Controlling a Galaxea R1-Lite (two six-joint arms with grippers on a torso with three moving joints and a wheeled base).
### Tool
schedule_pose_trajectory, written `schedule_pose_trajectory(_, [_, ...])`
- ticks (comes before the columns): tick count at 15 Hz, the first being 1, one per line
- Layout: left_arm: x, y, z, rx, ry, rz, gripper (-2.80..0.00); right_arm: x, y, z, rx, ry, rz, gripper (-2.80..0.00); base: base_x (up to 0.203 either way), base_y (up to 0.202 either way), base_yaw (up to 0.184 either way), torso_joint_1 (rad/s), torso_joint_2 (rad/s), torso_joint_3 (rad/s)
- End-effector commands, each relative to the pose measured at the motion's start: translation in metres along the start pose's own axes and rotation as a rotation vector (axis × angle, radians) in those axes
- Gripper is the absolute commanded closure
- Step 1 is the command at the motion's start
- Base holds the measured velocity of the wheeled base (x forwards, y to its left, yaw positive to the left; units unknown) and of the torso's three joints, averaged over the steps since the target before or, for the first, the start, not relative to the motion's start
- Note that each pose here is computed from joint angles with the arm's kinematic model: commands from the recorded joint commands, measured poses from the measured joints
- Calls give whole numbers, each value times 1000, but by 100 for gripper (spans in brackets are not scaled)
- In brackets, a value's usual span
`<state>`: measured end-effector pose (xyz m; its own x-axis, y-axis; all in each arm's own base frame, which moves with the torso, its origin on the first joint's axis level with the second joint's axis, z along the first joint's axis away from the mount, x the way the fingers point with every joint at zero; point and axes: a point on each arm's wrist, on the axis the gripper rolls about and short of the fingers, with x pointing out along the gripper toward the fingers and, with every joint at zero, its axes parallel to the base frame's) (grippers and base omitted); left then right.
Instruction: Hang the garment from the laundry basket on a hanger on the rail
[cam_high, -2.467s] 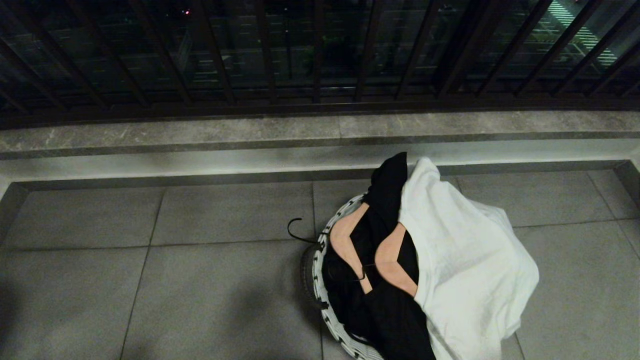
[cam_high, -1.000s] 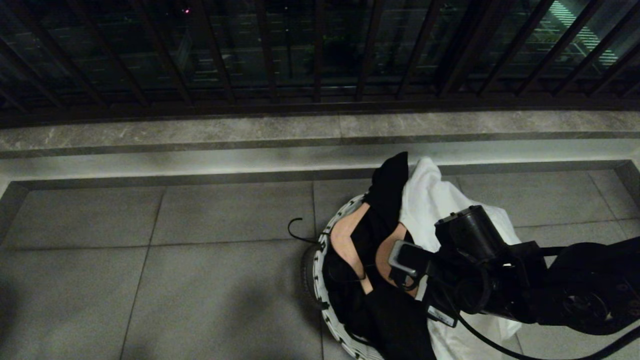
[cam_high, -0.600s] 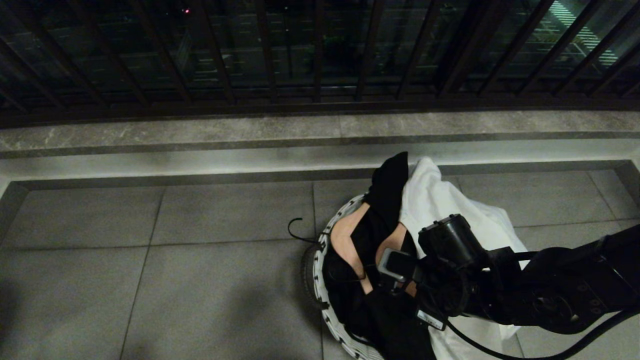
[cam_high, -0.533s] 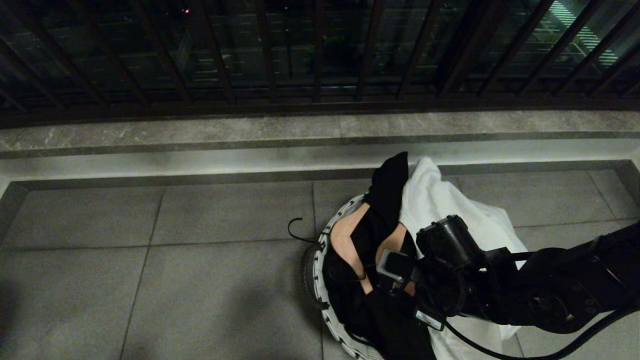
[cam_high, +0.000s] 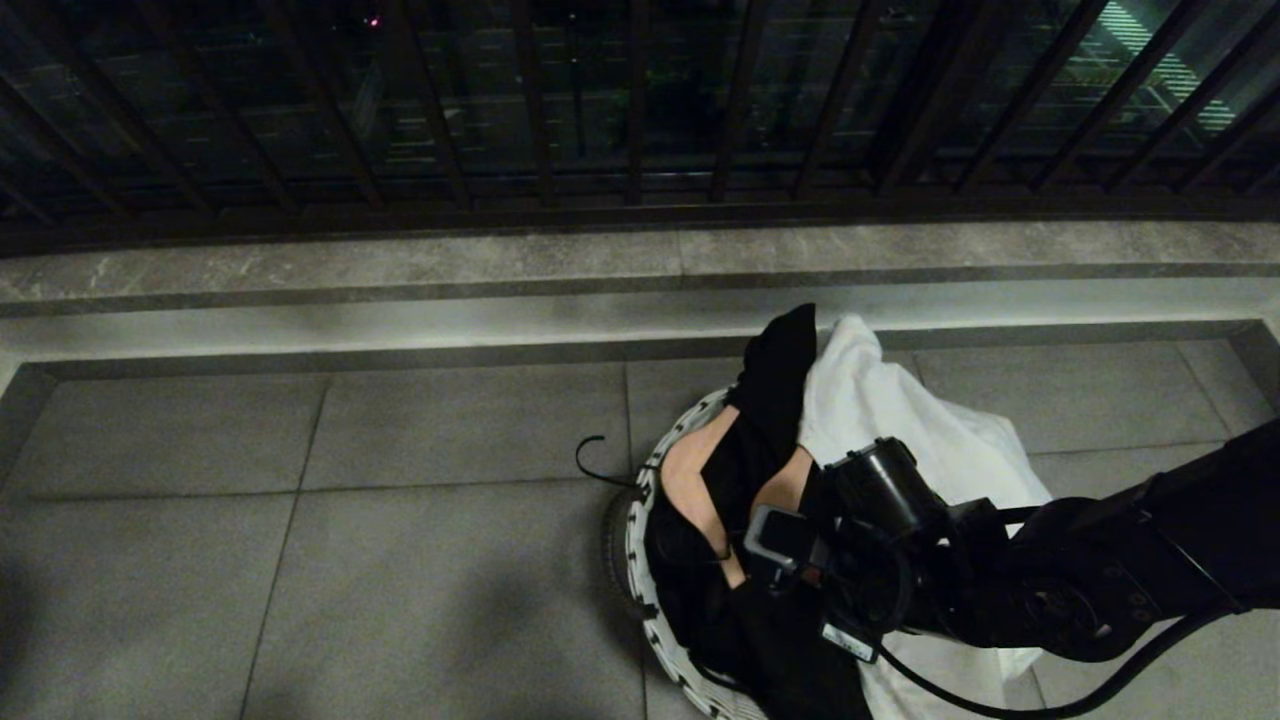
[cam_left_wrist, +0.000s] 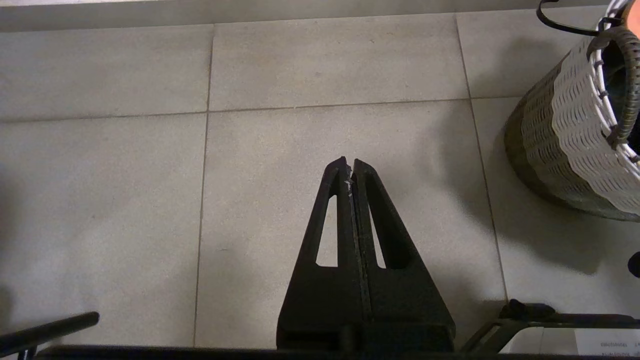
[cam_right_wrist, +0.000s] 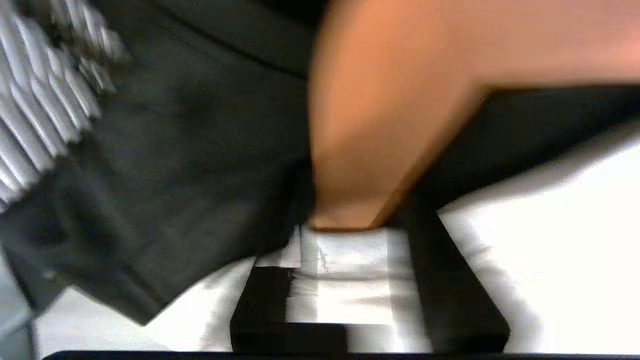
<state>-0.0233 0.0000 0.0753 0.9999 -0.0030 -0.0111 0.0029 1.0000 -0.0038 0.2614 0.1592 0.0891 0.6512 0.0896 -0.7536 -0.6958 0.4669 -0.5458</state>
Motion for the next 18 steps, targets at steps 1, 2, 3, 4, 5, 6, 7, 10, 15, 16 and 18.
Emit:
schedule_pose_trajectory(1, [0, 0, 0, -1, 1, 0, 0, 3, 1, -1, -7, 8, 5, 0, 0, 0, 0, 0, 0, 0])
schedule_pose_trajectory(2, [0, 0, 0, -1, 1, 0, 0, 2, 2, -1, -7, 9, 5, 0, 0, 0, 0, 0, 0, 0])
schedule_pose_trajectory(3, [0, 0, 0, -1, 1, 0, 0, 2, 2, -1, -7, 8, 5, 0, 0, 0, 0, 0, 0, 0])
schedule_pose_trajectory(4, [0, 0, 0, -1, 1, 0, 0, -1, 0, -1, -4, 2, 0, 0, 0, 0, 0, 0, 0, 0])
schedule_pose_trajectory(5, [0, 0, 0, -1, 1, 0, 0, -7, -3, 0, 2, -13, -12, 0, 0, 0, 0, 0, 0, 0])
schedule_pose_trajectory(6, [0, 0, 0, -1, 1, 0, 0, -16, -6, 1, 9, -34, -27, 0, 0, 0, 0, 0, 0, 0])
schedule_pose_trajectory(7, [0, 0, 0, -1, 1, 0, 0, -27, -11, 2, 19, -63, -48, 0, 0, 0, 0, 0, 0, 0])
schedule_pose_trajectory(10, [0, 0, 0, -1, 1, 0, 0, -78, -30, -1, 69, -176, -133, 0, 0, 0, 0, 0, 0, 0])
schedule_pose_trajectory(15, [0, 0, 0, 1, 1, 0, 0, -188, -58, -21, 308, -432, -182, 0, 0, 0, 0, 0, 0, 0])
schedule_pose_trajectory(16, [0, 0, 0, 1, 1, 0, 0, -214, -61, -27, 376, -500, -157, 0, 0, 0, 0, 0, 0, 0])
schedule_pose_trajectory(18, [0, 0, 0, -1, 1, 0, 0, -256, -61, -41, 507, -630, -91, 0, 0, 0, 0, 0, 0, 0])
